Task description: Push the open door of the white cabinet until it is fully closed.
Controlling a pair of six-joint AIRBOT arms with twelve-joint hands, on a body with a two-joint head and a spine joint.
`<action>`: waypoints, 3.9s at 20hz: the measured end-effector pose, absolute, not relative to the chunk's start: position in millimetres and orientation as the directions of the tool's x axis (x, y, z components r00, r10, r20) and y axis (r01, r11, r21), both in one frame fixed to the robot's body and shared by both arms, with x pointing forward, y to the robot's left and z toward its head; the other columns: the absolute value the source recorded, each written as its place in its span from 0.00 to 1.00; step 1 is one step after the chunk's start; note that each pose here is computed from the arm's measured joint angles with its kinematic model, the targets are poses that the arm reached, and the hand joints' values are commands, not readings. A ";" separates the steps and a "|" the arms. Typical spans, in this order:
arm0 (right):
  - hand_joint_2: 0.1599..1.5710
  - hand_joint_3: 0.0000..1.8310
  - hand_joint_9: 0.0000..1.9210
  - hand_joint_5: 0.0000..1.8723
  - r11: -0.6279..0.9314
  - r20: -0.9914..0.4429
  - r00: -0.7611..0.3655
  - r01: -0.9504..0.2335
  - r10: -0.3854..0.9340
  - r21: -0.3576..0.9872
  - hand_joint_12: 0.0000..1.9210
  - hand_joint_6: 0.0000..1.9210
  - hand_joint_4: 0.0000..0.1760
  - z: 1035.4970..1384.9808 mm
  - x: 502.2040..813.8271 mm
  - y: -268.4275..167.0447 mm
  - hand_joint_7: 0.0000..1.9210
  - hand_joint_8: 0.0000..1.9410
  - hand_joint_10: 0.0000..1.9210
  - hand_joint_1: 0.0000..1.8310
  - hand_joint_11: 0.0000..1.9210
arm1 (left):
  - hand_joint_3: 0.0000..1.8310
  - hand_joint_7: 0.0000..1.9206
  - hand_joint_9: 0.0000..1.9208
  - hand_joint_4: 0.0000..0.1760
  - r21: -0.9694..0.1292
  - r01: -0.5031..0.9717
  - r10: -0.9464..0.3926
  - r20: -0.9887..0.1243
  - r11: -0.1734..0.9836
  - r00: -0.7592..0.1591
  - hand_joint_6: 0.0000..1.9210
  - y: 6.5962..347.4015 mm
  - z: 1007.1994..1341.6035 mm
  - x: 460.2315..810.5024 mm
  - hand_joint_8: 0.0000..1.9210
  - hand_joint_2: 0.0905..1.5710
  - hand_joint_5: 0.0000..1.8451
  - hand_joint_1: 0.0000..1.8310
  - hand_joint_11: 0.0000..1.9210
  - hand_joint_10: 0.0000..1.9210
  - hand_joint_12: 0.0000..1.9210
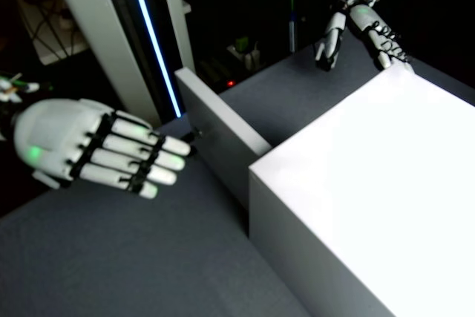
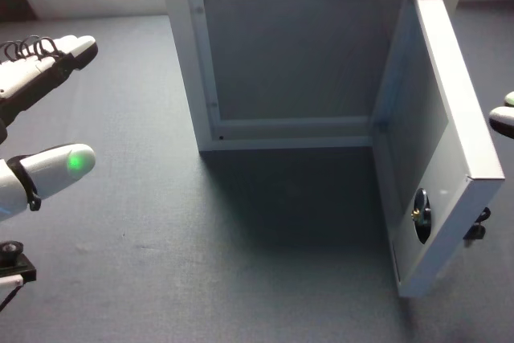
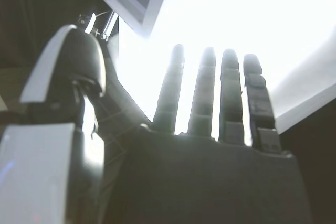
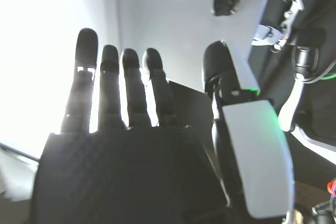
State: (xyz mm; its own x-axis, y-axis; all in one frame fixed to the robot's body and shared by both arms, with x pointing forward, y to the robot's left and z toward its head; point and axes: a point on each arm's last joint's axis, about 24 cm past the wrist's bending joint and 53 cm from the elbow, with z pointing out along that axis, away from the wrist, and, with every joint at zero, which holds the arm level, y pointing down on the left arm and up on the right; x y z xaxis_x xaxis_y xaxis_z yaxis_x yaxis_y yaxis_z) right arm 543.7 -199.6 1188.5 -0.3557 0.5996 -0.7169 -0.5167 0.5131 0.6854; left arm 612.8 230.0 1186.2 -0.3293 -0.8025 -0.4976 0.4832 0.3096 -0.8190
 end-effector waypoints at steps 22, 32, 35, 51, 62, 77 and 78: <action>0.83 0.00 0.00 0.11 0.315 -0.694 -0.496 -0.645 0.522 0.697 0.69 0.00 0.00 1186.5 557.4 -101.2 0.13 0.00 0.36 0.18 0.00 | 0.00 0.00 0.00 0.39 -0.815 0.483 -0.833 -0.485 0.320 -0.266 0.00 253.5 1191.5 606.6 0.00 0.84 0.00 0.09 0.00 0.00 0.00; 0.80 0.00 0.00 0.07 0.258 -0.696 -0.497 -0.685 0.517 0.681 0.44 0.00 0.00 1195.5 568.6 -68.9 0.08 0.00 0.18 0.29 0.00 | 0.00 0.00 0.00 0.43 -0.812 0.487 -0.837 -0.484 0.321 -0.254 0.00 257.7 1192.5 603.9 0.00 0.83 0.00 0.11 0.00 0.00 0.00; 0.79 0.00 0.05 0.06 0.247 -0.696 -0.505 -0.689 0.511 0.681 0.42 0.00 0.00 1194.4 573.3 -54.9 0.09 0.00 0.09 0.32 0.00 | 0.00 0.00 0.00 0.47 -0.815 0.479 -0.843 -0.481 0.327 -0.243 0.00 261.5 1191.8 605.3 0.00 0.83 0.00 0.11 0.00 0.00 0.00; 0.79 0.00 0.00 0.00 0.297 -0.708 -0.488 -0.673 0.510 0.677 0.14 0.00 0.00 1191.3 613.2 -26.9 0.00 0.00 0.00 0.19 0.00 | 0.00 0.00 0.00 0.40 -0.812 0.485 -0.844 -0.480 0.325 -0.238 0.00 262.2 1193.7 604.9 0.00 0.83 0.00 0.10 0.00 0.00 0.00; 0.76 0.00 0.06 0.01 0.339 -0.729 -0.467 -0.669 0.500 0.661 0.26 0.00 0.00 1190.0 615.5 -30.6 0.01 0.00 0.00 0.20 0.00 | 0.00 0.00 0.00 0.46 -0.810 0.489 -0.846 -0.479 0.323 -0.235 0.00 262.4 1194.9 604.5 0.00 0.82 0.00 0.10 0.00 0.00 0.00; 0.81 0.00 0.00 0.00 0.269 -0.693 -0.493 -0.676 0.527 0.686 0.00 0.00 0.00 1209.6 562.2 -84.6 0.00 0.00 0.00 0.16 0.00 | 0.00 0.00 0.00 0.47 -0.809 0.491 -0.855 -0.472 0.323 -0.216 0.00 268.6 1197.5 598.5 0.00 0.82 0.00 0.10 0.00 0.00 0.00; 0.81 0.00 0.00 0.00 0.280 -0.692 -0.484 -0.671 0.536 0.686 0.01 0.00 0.00 1211.8 559.8 -93.7 0.00 0.00 0.00 0.14 0.01 | 0.00 0.00 0.00 0.54 -0.809 0.491 -0.854 -0.472 0.323 -0.216 0.00 268.5 1197.2 598.4 0.00 0.82 0.00 0.09 0.00 0.00 0.00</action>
State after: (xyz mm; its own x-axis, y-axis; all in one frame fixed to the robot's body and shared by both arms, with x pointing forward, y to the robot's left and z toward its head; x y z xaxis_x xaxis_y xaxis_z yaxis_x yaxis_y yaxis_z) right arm 559.8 -93.7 1211.8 -0.4843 0.5356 -0.6918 -0.6712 0.2798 0.6865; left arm 598.4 268.5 1197.2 -0.2163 -0.8544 -0.4725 0.4910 0.3231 -0.8090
